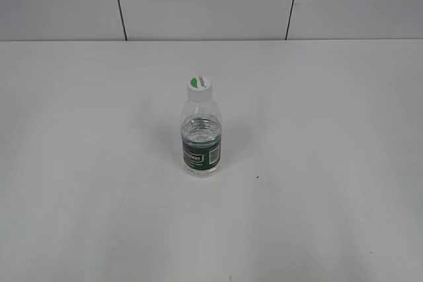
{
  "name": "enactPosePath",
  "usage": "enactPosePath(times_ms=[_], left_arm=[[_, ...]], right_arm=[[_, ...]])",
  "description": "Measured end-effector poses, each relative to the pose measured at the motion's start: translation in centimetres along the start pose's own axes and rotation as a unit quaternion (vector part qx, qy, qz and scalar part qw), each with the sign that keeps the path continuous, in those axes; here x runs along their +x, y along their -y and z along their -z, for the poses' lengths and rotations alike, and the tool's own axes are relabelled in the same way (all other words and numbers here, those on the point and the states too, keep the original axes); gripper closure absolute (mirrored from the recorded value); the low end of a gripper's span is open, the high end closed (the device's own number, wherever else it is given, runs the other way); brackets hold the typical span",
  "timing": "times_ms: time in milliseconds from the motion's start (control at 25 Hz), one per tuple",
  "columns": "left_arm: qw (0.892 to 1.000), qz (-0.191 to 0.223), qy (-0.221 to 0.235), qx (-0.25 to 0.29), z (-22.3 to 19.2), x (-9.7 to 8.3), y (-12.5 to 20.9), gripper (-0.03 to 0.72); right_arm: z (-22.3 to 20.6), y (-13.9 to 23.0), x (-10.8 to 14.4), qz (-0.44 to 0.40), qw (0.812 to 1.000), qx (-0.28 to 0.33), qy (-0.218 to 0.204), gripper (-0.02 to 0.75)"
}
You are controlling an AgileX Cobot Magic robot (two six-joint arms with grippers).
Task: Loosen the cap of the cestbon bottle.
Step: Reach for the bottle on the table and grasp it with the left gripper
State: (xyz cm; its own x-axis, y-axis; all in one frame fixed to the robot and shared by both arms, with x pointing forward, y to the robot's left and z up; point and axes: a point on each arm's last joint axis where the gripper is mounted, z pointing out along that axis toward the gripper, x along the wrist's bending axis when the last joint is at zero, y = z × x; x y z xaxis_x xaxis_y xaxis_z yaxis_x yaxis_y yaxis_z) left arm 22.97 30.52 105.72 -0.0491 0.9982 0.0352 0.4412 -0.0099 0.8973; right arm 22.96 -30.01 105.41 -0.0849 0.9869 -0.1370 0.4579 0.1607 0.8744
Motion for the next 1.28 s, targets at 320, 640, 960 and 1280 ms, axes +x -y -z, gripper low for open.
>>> enactPosePath(times_ms=[320, 640, 960, 1280], left_arm=[[1.0, 0.0, 0.0, 0.0, 0.0, 0.0, 0.0, 0.442], [1.0, 0.0, 0.0, 0.0, 0.0, 0.0, 0.0, 0.442], [0.997, -0.019, -0.03, -0.072, 1.2, 0.6, -1.9, 0.442], [0.993, -0.049, -0.042, -0.095, -2.2, 0.7, -6.5, 0.442]], right_arm=[[0.0, 0.0, 0.0, 0.0, 1.0, 0.0, 0.0, 0.305], [0.0, 0.0, 0.0, 0.0, 1.0, 0.0, 0.0, 0.305], [0.0, 0.0, 0.0, 0.0, 1.0, 0.0, 0.0, 0.305], [0.0, 0.0, 0.0, 0.0, 1.0, 0.0, 0.0, 0.305]])
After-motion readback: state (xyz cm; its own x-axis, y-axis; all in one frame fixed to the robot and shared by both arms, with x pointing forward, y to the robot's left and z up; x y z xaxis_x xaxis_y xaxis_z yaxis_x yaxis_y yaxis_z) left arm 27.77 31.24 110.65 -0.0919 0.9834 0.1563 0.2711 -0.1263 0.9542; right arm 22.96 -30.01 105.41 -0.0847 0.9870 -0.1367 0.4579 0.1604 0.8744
